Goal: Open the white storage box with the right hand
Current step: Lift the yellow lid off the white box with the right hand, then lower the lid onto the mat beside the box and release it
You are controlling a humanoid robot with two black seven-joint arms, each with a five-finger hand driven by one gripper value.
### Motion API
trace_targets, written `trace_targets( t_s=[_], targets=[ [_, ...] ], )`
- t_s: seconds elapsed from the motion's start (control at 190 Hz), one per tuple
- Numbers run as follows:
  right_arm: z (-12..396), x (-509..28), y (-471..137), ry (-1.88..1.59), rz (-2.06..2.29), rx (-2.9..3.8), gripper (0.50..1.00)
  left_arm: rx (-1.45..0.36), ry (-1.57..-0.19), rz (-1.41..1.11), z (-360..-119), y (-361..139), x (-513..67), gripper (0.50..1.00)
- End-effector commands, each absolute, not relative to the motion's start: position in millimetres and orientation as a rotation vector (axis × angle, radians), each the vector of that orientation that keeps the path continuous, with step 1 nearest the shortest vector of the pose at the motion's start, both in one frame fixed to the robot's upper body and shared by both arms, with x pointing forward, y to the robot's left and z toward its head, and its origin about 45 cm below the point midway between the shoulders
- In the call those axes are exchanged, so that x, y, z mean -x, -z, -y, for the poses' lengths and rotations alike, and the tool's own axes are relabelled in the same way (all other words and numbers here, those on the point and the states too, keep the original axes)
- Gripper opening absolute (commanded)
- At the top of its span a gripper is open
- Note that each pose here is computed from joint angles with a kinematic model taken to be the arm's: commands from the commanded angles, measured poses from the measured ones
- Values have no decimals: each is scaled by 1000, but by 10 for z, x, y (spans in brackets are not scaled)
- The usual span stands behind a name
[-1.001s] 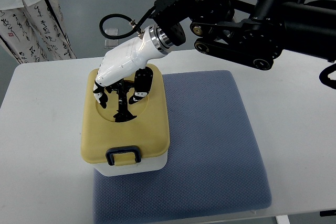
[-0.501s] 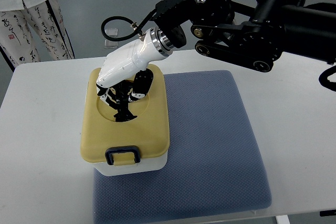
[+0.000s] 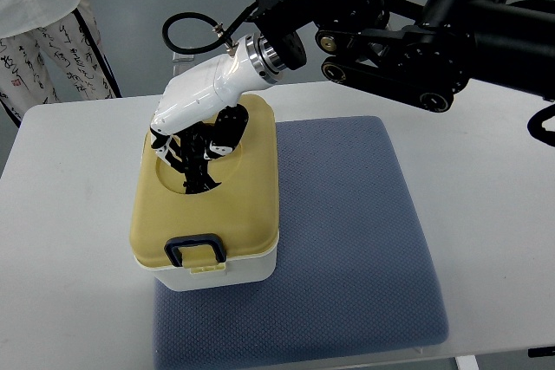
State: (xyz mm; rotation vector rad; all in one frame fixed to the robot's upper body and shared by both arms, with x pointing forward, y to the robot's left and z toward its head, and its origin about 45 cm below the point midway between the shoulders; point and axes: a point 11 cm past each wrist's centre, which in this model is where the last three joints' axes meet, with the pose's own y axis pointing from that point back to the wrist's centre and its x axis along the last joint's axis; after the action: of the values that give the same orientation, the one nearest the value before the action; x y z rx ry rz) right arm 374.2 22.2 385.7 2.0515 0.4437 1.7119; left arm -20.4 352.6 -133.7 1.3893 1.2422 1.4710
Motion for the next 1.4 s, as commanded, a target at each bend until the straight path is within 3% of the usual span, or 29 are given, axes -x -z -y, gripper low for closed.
trace_targets(
  t_s=[0.0, 0.153, 0.501, 0.833, 1.128, 1.396],
  targets=[
    [-213, -3777, -4018, -1741, -395, -2069, 500, -1390, -1471, -1243, -3527, 1337, 211, 1000],
    [-14, -3928, -4239, -1756, -283, -2075, 500, -1390, -1471, -1243, -3527, 1337, 211, 1000],
    [1065, -4451, -4553, -1728, 100, -1999, 500, -1390, -1471, -1243, -3527, 1337, 211, 1000],
    [1980, -4645, -3907, -1575, 312, -1976, 500, -1390, -1471, -1243, -3527, 1337, 211, 1000],
    [2335, -4619, -3195, -1444, 388, -1998, 500, -1389, -1471, -1242, -3527, 1337, 202, 1000],
    [2388, -4513, -2772, -1387, 395, -2027, 500, -1390, -1471, -1243, -3527, 1337, 211, 1000]
  ],
)
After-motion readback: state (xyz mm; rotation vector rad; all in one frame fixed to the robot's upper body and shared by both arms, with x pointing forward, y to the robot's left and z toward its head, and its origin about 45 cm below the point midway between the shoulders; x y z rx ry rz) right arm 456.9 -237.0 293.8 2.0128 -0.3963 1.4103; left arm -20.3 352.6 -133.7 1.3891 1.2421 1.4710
